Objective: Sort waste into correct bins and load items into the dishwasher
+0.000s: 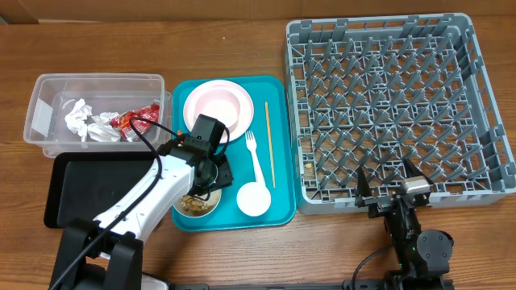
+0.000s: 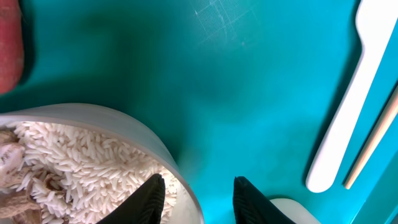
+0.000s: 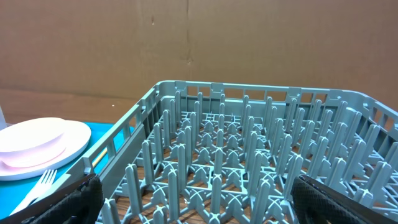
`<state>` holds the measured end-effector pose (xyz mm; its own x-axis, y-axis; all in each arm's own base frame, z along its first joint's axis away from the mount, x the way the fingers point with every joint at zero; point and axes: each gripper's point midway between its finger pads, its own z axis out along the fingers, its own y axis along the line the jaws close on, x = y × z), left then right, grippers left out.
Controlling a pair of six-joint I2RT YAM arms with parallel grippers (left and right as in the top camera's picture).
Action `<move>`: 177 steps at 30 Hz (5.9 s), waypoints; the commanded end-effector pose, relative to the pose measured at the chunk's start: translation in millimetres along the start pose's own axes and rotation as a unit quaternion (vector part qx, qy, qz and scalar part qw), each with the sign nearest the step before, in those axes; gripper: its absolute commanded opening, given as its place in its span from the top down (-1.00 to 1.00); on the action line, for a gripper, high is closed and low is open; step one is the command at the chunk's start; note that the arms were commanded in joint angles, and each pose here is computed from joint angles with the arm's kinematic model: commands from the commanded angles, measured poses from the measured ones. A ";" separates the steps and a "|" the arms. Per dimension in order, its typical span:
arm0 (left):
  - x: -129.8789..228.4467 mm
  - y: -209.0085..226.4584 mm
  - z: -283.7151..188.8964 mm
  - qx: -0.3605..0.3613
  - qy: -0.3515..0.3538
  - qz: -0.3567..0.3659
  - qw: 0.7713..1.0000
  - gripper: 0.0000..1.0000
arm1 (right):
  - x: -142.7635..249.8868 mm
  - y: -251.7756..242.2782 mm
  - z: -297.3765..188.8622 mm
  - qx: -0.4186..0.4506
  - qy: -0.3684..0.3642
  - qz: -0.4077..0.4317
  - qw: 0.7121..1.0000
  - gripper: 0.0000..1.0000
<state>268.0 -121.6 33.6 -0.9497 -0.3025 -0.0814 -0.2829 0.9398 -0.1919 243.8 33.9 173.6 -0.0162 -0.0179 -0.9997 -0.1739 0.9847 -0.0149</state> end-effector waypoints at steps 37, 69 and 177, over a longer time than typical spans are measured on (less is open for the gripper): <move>23.9 -55.9 -6.2 0.154 0.074 0.048 0.984 0.20 | 2.0 1.1 0.1 -0.002 -0.002 -0.004 1.000 -1.00; -62.3 -13.8 -86.5 -0.076 -0.088 0.118 0.986 0.10 | 2.0 1.1 0.1 -0.002 -0.002 -0.004 1.000 -1.00; -87.2 69.5 -3.4 -0.197 -0.089 0.110 0.970 -0.15 | 2.0 1.1 0.1 -0.002 -0.002 -0.004 1.000 -1.00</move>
<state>330.2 -32.2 33.3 -0.9501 -0.1579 -0.2692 -0.2153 0.9560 0.1992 243.8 33.8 173.6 -0.0161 -0.0183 -0.9997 -0.1735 0.9847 -0.0153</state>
